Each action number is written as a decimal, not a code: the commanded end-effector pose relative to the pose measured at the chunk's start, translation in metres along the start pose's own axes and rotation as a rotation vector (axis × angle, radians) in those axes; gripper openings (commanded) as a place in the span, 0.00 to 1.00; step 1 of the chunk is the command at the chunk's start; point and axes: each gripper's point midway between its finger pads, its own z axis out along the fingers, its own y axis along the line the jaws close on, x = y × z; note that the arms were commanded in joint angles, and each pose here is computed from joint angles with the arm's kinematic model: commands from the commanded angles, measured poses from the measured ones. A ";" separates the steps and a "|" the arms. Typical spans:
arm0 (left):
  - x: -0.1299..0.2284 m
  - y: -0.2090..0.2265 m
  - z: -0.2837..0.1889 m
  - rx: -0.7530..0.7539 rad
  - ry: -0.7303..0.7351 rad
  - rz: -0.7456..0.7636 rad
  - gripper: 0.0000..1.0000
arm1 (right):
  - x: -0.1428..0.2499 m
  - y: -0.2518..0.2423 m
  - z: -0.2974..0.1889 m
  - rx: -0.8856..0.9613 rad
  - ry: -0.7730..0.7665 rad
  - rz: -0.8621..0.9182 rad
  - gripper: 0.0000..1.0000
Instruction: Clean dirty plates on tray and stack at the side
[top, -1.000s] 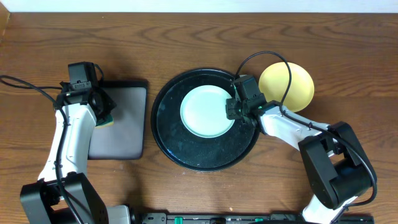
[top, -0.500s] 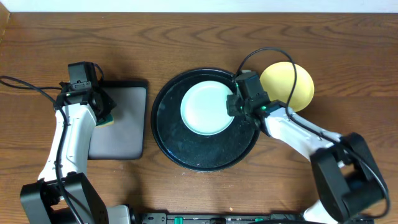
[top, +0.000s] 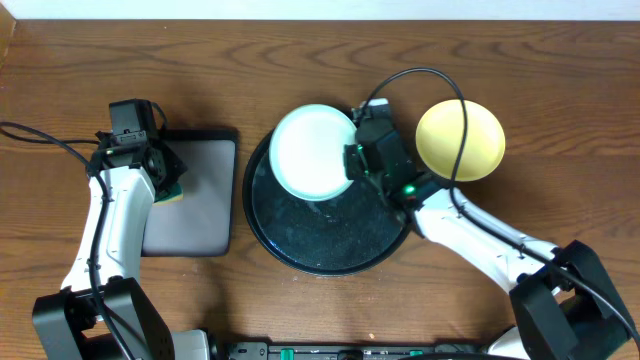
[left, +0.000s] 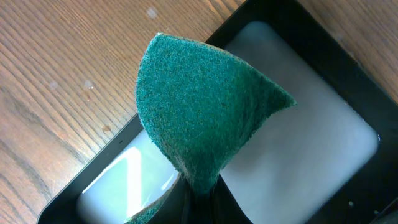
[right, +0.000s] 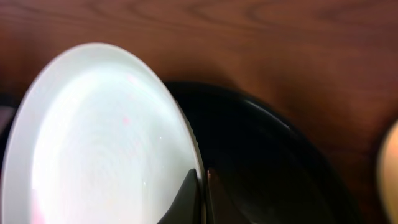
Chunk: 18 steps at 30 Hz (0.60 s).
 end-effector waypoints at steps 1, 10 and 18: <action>0.000 0.006 -0.001 -0.021 -0.014 -0.008 0.07 | -0.030 0.019 -0.013 0.040 -0.145 0.012 0.02; -0.001 0.005 -0.001 -0.018 -0.018 -0.009 0.07 | -0.032 0.043 -0.020 0.007 -0.184 -0.004 0.01; 0.002 -0.019 -0.002 0.117 0.012 0.109 0.07 | -0.013 0.020 -0.012 0.034 -0.078 0.061 0.01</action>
